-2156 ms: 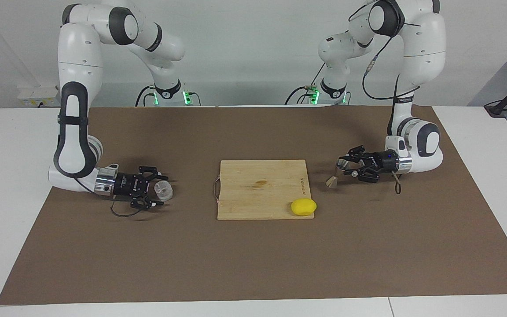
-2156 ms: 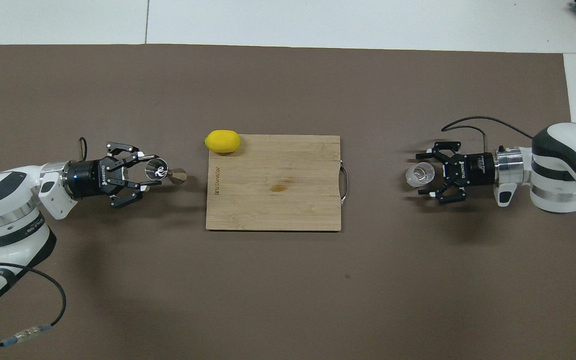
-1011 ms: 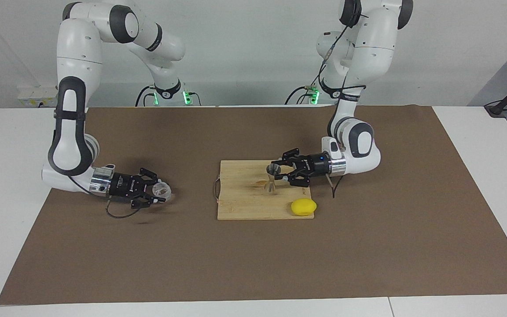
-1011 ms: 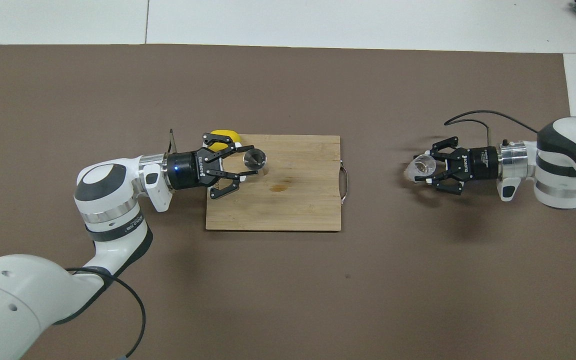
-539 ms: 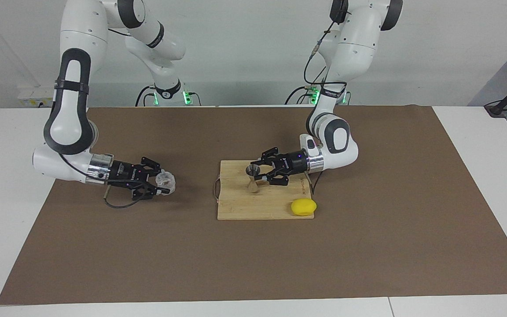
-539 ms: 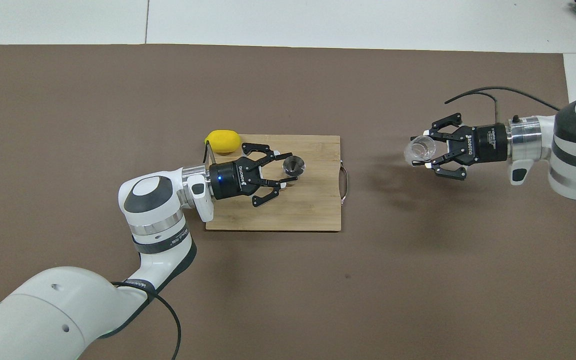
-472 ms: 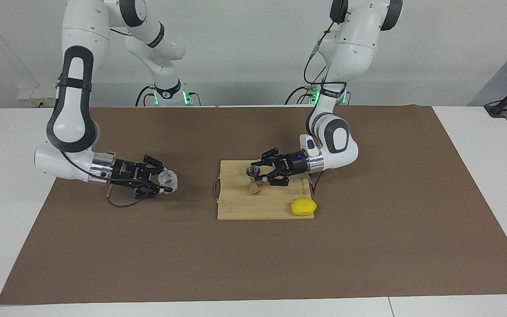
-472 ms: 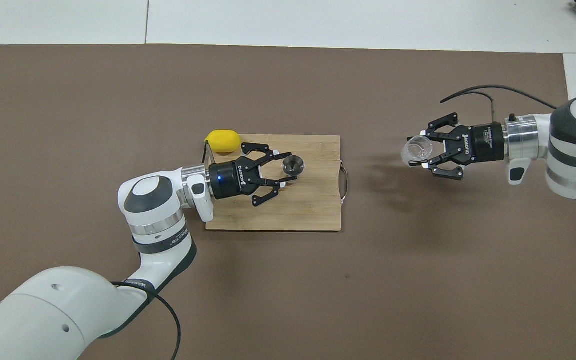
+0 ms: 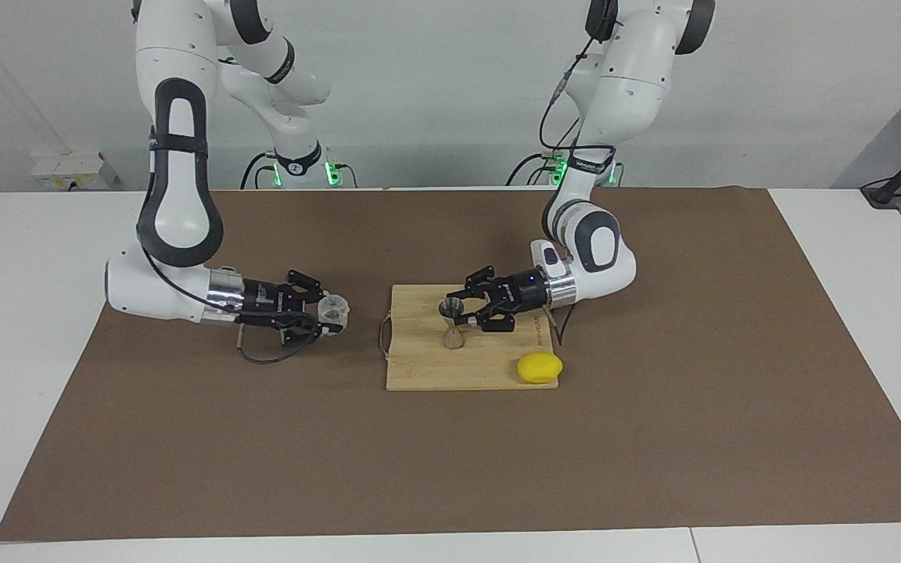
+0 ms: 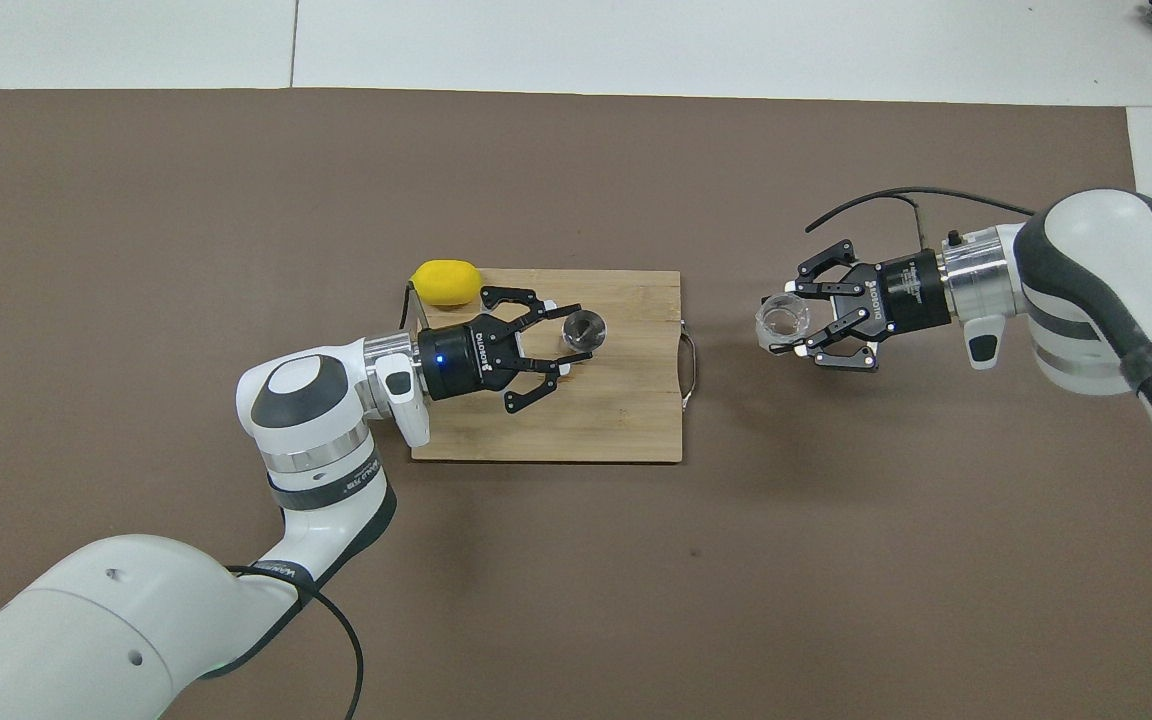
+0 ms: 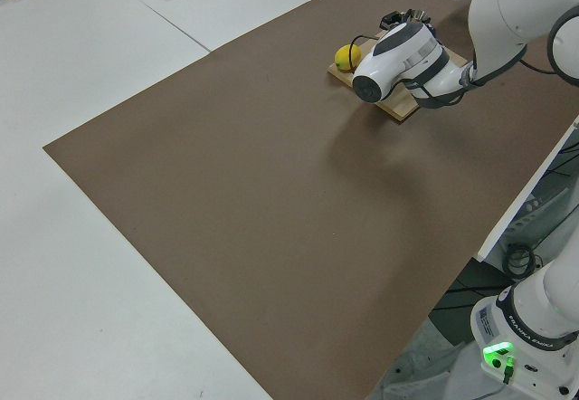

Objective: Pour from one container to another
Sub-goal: 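Carry the metal cup onto the cutting board while the right gripper lifts the glass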

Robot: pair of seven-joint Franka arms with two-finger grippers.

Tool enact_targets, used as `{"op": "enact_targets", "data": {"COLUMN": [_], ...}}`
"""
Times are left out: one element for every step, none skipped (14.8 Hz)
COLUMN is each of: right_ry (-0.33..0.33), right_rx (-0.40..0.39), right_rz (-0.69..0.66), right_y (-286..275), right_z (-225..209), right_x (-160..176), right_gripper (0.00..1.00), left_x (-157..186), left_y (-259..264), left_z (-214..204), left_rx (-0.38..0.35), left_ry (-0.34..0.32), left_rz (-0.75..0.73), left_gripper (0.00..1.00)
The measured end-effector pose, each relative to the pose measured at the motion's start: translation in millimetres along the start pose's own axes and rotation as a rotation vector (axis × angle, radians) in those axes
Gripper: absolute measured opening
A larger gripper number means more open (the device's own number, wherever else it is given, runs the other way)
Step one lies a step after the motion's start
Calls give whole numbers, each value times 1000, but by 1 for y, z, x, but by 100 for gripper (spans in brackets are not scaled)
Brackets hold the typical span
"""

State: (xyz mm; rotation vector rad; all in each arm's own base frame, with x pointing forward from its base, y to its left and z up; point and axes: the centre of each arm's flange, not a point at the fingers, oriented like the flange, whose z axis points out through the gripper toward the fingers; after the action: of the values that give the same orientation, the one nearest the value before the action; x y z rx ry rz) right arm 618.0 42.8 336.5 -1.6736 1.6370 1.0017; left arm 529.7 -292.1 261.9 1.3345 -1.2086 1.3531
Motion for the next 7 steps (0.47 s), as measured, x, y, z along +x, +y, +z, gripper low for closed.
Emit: {"op": "enact_targets", "data": {"right_ry": [13,26,37,50,61,71,75], "right_rx": [9,12,12,11,12,11,6], "right_rz": [-7,-5,0,5,9,10,5], "right_y": [0,1,2,3,3,3,3], "right_z": [-4,-8,-10,-11,-10,-8,-3], "right_x": [-4,-10,-16,-22,-27,-31,-35], "right_gripper": [51,51,51,51,51,51,51], "left_x": [-1,-1,-1,-1,-1,-1,-1], "left_y": [0,0,1,2,2,2,2], "left_z": [0,0,1,1,2,2,2], "left_rx": [3,5,5,5,6,6,6], "left_ry": [-6,-9,-9,-9,-9,-9,-11], "left_rz": [10,19,23,27,28,28,28], "left_gripper": [51,51,51,51,51,51,58]}}
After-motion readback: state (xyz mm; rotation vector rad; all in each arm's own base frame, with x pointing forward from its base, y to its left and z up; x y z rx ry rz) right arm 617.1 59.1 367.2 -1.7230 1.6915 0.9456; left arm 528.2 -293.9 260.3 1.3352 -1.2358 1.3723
